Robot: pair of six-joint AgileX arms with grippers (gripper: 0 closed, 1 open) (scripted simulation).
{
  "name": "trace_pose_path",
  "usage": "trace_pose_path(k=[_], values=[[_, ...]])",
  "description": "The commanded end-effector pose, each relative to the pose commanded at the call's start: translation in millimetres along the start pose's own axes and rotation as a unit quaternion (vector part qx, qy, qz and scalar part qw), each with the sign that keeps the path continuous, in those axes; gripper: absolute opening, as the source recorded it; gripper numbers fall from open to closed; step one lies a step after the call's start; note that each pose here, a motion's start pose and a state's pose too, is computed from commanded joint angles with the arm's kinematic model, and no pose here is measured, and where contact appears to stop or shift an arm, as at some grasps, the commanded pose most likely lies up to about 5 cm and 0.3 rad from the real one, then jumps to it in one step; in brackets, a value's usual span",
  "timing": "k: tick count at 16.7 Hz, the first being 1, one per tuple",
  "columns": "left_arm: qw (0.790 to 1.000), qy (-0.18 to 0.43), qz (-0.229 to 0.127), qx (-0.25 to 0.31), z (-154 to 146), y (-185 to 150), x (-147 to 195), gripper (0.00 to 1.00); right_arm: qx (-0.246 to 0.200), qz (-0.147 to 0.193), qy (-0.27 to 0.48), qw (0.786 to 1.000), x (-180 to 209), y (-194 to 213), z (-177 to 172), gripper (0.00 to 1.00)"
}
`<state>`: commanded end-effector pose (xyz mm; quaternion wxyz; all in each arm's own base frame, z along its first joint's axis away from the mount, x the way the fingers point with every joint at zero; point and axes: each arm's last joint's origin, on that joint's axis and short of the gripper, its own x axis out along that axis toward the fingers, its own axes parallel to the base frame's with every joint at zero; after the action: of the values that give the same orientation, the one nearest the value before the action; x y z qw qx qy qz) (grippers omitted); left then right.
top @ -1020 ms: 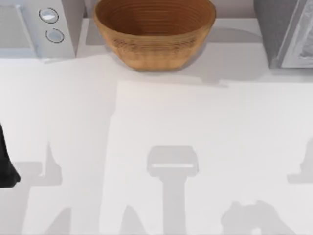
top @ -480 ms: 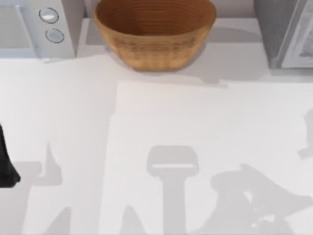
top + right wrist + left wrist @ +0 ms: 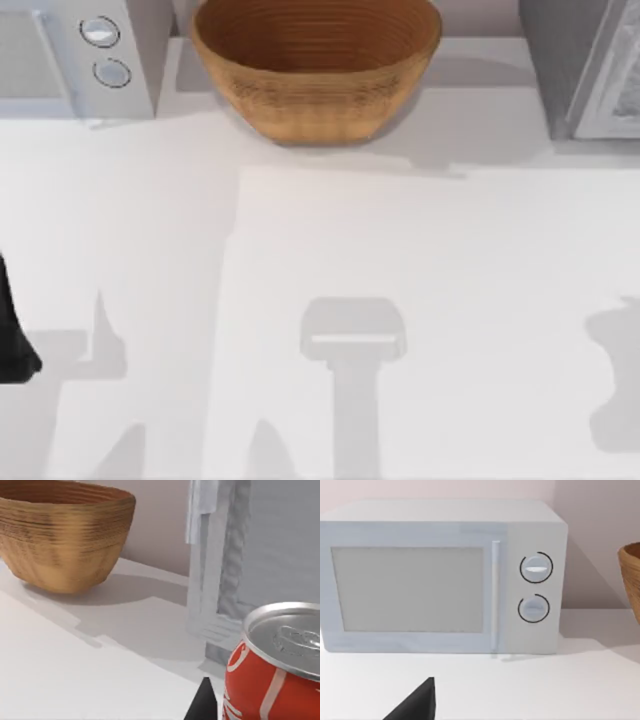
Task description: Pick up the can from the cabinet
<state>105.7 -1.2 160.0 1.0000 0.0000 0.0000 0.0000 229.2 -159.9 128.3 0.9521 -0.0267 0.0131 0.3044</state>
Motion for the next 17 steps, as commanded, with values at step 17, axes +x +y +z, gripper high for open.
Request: trace_pose_path(k=[17], values=[[1.000, 0.000, 0.000, 0.000, 0, 0, 0, 1.00, 0.034, 0.053, -0.017, 0.998, -37, -32, -86, 0.00]])
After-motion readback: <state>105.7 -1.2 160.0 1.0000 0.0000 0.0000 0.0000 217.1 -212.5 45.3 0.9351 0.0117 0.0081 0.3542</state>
